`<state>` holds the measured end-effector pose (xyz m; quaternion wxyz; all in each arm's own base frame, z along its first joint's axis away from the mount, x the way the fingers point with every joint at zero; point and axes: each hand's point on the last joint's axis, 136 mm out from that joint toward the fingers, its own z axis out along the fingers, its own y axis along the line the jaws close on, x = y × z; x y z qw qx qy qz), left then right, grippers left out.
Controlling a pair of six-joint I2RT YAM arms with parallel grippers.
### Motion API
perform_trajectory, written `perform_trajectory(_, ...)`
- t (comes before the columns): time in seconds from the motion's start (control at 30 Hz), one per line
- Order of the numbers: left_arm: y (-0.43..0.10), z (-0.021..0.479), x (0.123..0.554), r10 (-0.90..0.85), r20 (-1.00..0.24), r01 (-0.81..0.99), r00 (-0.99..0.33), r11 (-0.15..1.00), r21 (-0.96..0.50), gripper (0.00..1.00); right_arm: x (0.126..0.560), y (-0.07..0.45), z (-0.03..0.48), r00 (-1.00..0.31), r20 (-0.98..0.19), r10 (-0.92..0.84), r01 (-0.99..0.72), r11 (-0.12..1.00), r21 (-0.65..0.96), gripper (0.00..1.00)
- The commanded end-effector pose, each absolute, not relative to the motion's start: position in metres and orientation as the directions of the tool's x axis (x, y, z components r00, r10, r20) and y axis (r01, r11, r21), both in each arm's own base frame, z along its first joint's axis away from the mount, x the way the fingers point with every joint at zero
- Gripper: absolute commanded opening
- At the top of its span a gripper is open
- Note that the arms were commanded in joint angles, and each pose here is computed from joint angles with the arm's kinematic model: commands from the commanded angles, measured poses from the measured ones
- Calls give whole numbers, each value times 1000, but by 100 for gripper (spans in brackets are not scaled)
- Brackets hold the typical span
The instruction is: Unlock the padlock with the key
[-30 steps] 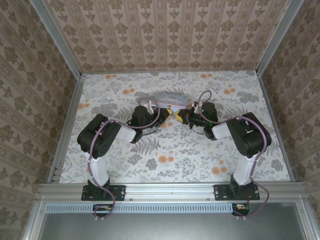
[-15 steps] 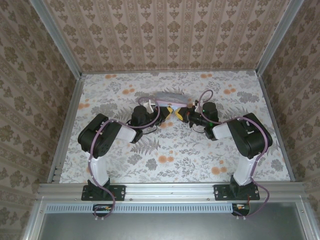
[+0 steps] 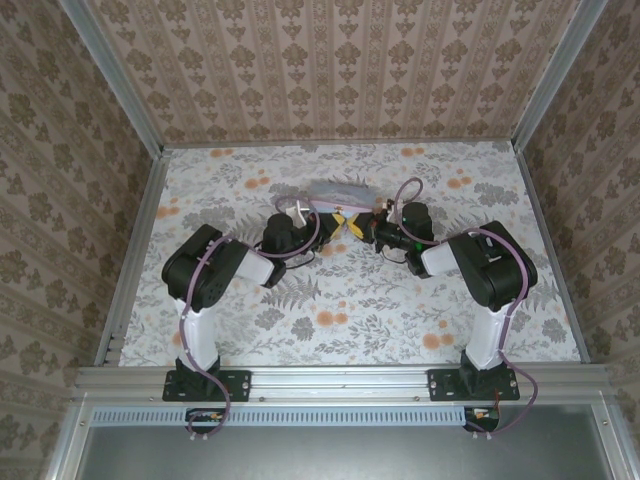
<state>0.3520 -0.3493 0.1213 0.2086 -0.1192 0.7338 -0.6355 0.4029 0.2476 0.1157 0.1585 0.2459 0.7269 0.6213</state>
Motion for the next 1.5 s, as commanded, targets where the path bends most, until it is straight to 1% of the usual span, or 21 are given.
perform_trajectory(0.0, -401, 123, 253, -12, -112, 110, -994, 78, -991, 0, 409, 270, 183, -849, -112, 516, -107, 39, 994, 0)
perform_trajectory(0.03, -401, 122, 254, -21, -105, 103, -994, 80, -991, 0, 409, 269, 184, -846, -113, 522, -109, 38, 993, 0)
perform_trajectory(0.17, -397, 117, 260, -61, -84, 78, -995, 96, -992, 0, 409, 266, 184, -838, -112, 534, -108, 38, 993, 26)
perform_trajectory(0.23, -393, 115, 263, -81, -79, 71, -994, 105, -992, 0, 408, 265, 185, -837, -115, 535, -108, 45, 993, 34)
perform_trajectory(0.27, -392, 113, 265, -92, -77, 67, -993, 111, -992, 0, 407, 264, 184, -836, -117, 537, -106, 51, 993, 36)
perform_trajectory(0.57, -388, 113, 275, -118, -82, 67, -990, 120, -990, 0, 399, 255, 179, -827, -117, 550, -98, 64, 993, 38)
perform_trajectory(0.8, -387, 111, 277, -121, -82, 68, -989, 123, -990, 0, 397, 253, 179, -825, -102, 556, -92, 47, 995, 24)
perform_trajectory(0.93, -385, 108, 277, -123, -82, 66, -989, 130, -989, 0, 395, 251, 180, -824, -92, 560, -92, 29, 995, 21)
perform_trajectory(1.03, -385, 107, 277, -121, -79, 63, -989, 132, -989, 0, 395, 251, 181, -821, -86, 564, -94, 14, 995, 25)
perform_trajectory(1.07, -385, 106, 277, -120, -79, 63, -990, 133, -989, 0, 395, 251, 182, -822, -83, 564, -94, 9, 996, 29)
perform_trajectory(1.13, -385, 105, 277, -124, -79, 62, -989, 135, -989, 0, 397, 252, 186, -823, -87, 562, -106, -1, 994, 40)
perform_trajectory(1.2, -384, 104, 279, -130, -76, 58, -989, 137, -989, 0, 397, 253, 188, -827, -97, 554, -113, 5, 994, 42)
perform_trajectory(1.33, -380, 102, 285, -150, -81, 58, -985, 150, -987, 0, 390, 250, 175, -837, -132, 532, -95, 96, 991, 43)
perform_trajectory(1.47, -376, 101, 293, -164, -90, 64, -982, 160, -985, 0, 371, 242, 149, -860, -181, 477, -58, 260, 964, 44)
